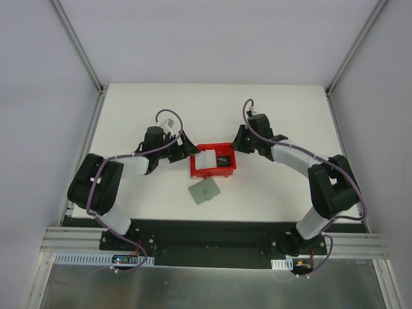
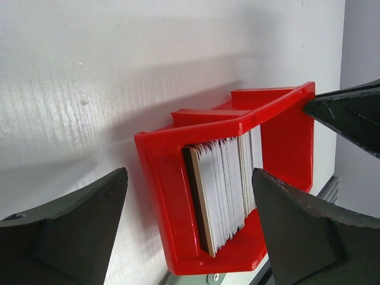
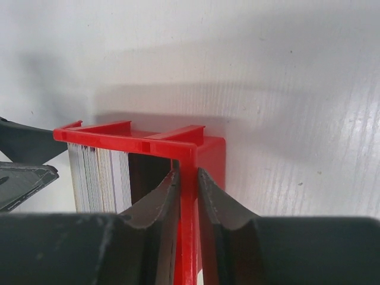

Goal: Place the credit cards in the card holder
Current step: Move the storage box to the center of the board.

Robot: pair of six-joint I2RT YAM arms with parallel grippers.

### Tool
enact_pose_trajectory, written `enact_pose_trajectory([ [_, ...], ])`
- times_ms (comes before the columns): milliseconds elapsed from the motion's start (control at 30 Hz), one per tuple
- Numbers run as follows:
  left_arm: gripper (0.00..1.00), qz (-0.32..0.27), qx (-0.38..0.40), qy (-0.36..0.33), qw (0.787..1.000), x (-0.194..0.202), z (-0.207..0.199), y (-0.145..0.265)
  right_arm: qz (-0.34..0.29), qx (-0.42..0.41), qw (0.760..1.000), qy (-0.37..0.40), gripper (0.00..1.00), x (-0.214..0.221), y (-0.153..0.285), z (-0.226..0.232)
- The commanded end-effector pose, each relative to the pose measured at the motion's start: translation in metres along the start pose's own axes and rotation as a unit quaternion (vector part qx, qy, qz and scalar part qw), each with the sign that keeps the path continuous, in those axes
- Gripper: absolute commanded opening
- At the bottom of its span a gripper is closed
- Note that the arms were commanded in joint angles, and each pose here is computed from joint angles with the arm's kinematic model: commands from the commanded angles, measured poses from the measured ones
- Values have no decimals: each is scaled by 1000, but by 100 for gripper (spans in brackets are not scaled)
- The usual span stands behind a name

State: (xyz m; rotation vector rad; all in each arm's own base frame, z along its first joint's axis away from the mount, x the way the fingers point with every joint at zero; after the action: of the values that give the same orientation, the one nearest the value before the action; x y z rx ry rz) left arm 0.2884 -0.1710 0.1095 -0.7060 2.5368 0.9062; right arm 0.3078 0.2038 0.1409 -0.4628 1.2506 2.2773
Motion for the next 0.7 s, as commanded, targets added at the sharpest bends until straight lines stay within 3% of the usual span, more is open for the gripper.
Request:
enact_pose_trajectory([
  [0, 84, -23, 32, -1, 999, -16, -14, -7, -34, -12, 999, 1, 20, -23, 1, 15],
  [433, 85, -25, 42, 4, 999, -27, -18, -19, -17, -8, 1000, -1, 21, -38, -9, 9],
  [500, 85, -33, 36, -3, 999, -30, -19, -16, -24, -14, 1000, -3, 25, -44, -3, 7],
  [667, 92, -52, -33, -46, 997, -38, -20, 4, -42, -45, 998, 20, 46, -72, 24, 11],
])
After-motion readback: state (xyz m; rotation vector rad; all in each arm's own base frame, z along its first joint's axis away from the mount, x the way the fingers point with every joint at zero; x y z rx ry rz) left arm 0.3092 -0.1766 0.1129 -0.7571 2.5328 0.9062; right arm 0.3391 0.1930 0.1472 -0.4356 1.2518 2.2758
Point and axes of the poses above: each gripper's point midway between its finger pads, its own y axis back along the fingers, its own z axis along the line the jaws close on, x = y × z, the point moved 8 cm from there along y, back along the fingers, and after that the axes turned 3 degrees about -y, right-handed, at the moved point
